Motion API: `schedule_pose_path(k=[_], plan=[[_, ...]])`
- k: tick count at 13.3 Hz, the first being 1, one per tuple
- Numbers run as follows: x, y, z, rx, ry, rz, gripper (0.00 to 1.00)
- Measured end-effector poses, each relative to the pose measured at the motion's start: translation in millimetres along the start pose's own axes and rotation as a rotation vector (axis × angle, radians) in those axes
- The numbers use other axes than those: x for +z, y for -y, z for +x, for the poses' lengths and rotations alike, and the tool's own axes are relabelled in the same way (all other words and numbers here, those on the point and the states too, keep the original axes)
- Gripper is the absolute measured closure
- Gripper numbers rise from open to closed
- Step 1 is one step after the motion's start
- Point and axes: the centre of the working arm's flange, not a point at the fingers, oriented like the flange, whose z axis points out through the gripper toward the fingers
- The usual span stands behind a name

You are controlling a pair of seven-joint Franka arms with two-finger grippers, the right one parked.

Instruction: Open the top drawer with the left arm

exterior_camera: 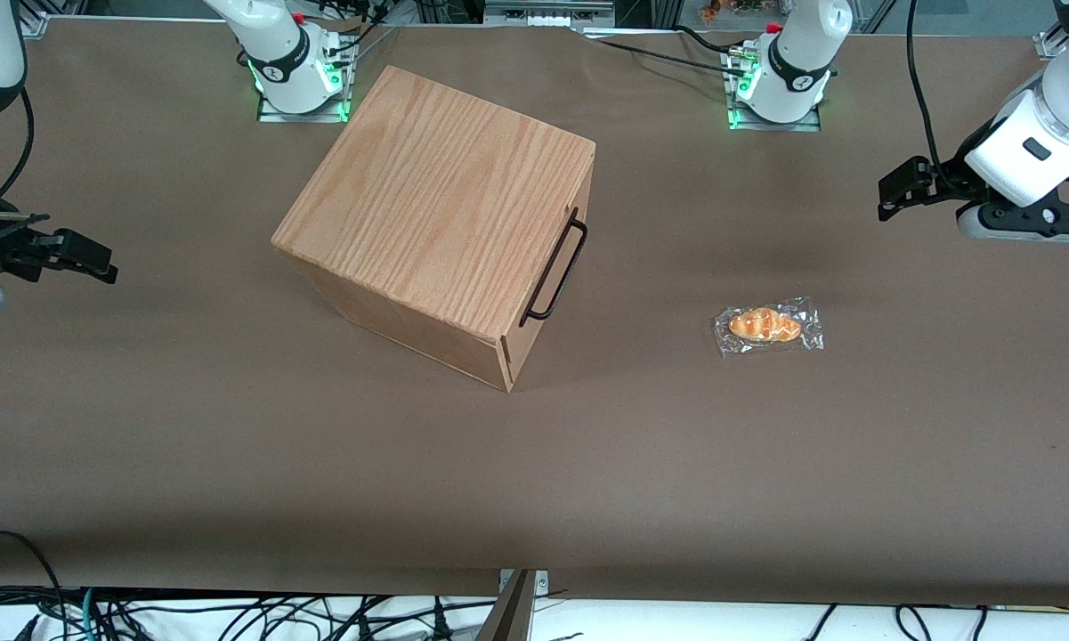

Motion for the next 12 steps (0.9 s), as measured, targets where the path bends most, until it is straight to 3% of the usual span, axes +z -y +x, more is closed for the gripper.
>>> schedule_pose_path(k=[12], plan=[[2.7, 1.4, -1.9, -0.002, 0.024, 0.001, 0.0]])
